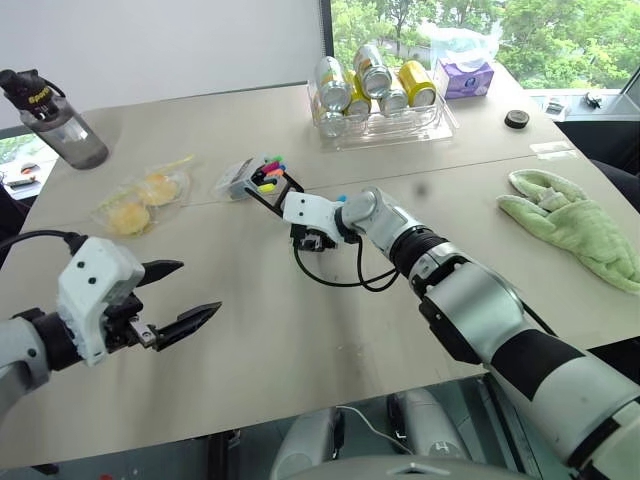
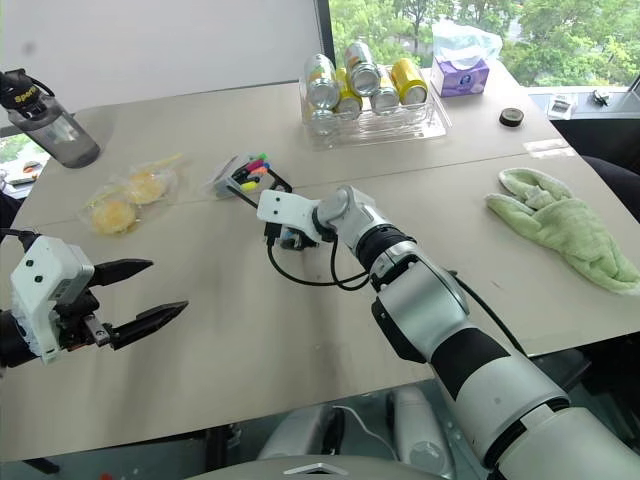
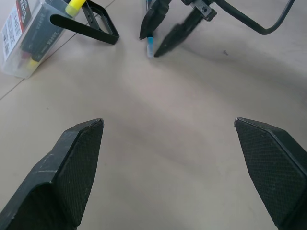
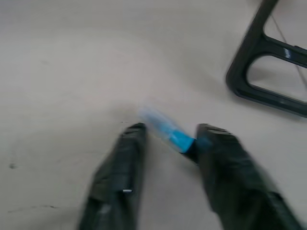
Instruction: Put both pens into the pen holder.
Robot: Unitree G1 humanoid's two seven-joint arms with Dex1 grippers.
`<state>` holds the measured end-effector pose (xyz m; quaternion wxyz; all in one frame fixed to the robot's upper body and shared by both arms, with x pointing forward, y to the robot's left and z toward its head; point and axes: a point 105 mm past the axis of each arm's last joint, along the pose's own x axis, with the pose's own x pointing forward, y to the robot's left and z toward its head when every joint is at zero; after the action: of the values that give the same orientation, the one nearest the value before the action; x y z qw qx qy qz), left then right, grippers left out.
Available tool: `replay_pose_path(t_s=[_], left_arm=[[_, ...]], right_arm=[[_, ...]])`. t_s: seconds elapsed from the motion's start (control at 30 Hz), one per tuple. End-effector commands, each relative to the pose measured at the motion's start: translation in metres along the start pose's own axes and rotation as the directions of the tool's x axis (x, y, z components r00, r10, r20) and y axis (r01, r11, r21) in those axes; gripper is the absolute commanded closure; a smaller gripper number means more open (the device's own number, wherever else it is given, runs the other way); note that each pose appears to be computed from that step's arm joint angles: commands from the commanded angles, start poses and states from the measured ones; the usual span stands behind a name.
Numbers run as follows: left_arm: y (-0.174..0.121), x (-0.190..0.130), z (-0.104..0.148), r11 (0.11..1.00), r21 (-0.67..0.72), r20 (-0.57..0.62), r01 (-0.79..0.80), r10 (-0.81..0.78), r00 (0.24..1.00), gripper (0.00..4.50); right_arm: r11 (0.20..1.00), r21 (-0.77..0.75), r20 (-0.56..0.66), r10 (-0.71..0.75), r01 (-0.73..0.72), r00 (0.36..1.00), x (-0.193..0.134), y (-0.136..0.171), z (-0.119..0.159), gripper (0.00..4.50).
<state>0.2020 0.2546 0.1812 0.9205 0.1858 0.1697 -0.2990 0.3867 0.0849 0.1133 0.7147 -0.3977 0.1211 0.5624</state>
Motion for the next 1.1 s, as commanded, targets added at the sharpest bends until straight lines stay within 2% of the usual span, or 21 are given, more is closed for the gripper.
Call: replay_pose_path(t_s=[0.03,0.4,0.77,0.87,0.93,1.1], left_arm=[[0.001,-0.005,0.009,0.999,0.036,0.022,-0.029,0.029,0.999,0.00],[0.002,-0.004,0.010,0.999,0.037,0.027,-0.034,0.033,0.999,0.00],[0.009,-0.003,0.009,0.999,0.021,0.034,-0.039,0.038,0.999,0.00],[0.020,-0.008,0.005,0.998,0.010,0.024,-0.069,0.069,0.997,0.00],[0.023,-0.009,0.003,0.997,0.009,0.021,-0.076,0.076,0.997,0.00],[0.022,-0.006,0.005,0.998,0.013,0.025,-0.060,0.060,0.998,0.00]], right_arm=[[0.999,0.012,-0.069,0.033,-0.032,0.997,0.006,0.010,-0.012,4.46],[0.999,0.009,-0.044,0.037,-0.036,0.998,0.006,0.009,-0.004,4.46],[0.993,0.119,0.028,0.022,-0.025,0.999,-0.007,-0.005,0.000,4.46],[0.992,0.122,0.025,0.038,-0.040,0.999,-0.009,-0.004,-0.004,3.57],[0.992,0.122,0.022,0.039,-0.041,0.999,-0.009,-0.004,-0.006,2.66],[0.990,0.142,0.004,0.026,-0.027,1.000,-0.013,-0.008,-0.014,2.66]])
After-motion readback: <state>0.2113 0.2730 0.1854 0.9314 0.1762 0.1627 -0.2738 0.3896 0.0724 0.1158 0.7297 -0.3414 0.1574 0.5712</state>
